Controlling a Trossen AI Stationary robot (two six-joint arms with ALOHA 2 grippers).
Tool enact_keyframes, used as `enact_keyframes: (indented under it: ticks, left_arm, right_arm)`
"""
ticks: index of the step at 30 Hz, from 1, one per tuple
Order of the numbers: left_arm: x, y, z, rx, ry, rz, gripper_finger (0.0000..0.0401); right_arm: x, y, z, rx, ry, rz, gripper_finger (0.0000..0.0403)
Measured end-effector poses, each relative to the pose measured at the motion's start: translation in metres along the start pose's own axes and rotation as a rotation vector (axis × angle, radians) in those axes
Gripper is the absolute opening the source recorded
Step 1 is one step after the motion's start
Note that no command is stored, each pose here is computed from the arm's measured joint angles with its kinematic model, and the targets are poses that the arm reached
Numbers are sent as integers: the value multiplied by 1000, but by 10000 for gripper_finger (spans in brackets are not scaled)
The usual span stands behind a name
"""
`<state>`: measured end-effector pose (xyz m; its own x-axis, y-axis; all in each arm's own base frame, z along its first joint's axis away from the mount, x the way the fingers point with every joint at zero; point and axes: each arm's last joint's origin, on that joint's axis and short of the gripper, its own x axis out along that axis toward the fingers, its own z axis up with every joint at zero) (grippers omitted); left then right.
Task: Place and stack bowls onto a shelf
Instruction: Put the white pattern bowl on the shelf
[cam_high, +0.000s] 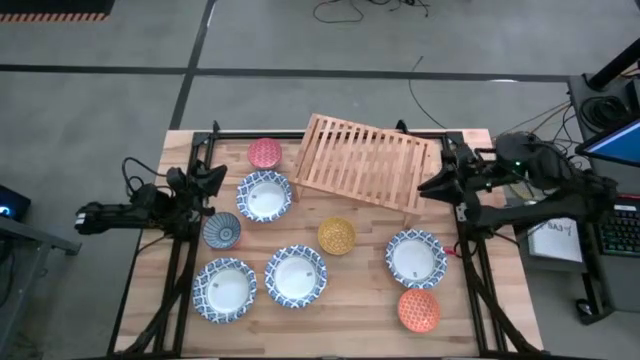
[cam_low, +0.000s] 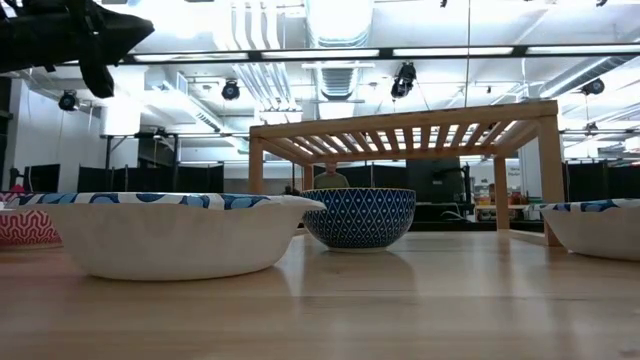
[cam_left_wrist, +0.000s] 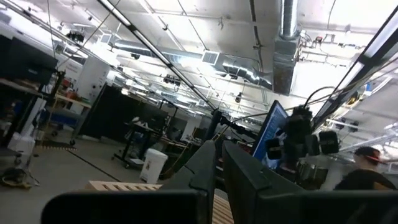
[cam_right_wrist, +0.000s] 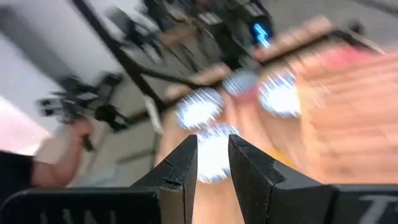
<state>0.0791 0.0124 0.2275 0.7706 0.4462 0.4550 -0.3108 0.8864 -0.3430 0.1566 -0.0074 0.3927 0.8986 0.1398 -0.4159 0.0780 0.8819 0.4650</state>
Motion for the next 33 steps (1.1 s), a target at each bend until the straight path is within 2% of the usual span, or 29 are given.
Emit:
enact_keyframes:
  ticks: [4,9,15,18,20,23,33]
  left_arm:
    - [0,0,2,16,-15,-1,13]
    - [0,-1,5,55,-50,-3,13]
    - [0,-1,6,100,-59,1,13]
    - [0,0,6,117,-60,15,13]
    - [0,0,6,123,-60,15,13]
    - [0,0,6,125,-58,15,13]
    - [0,0,6,121,-58,15,13]
  right_arm:
    - [8,8,9,106,134,-156,82]
    - [23,16,8,254,286,-215,82]
    - [38,22,-18,528,549,-325,82]
    - [46,29,-33,620,641,-412,82]
    - [54,33,-43,640,690,-460,82]
    - [60,42,-55,616,736,-474,82]
    - [106,56,-92,542,793,-671,82]
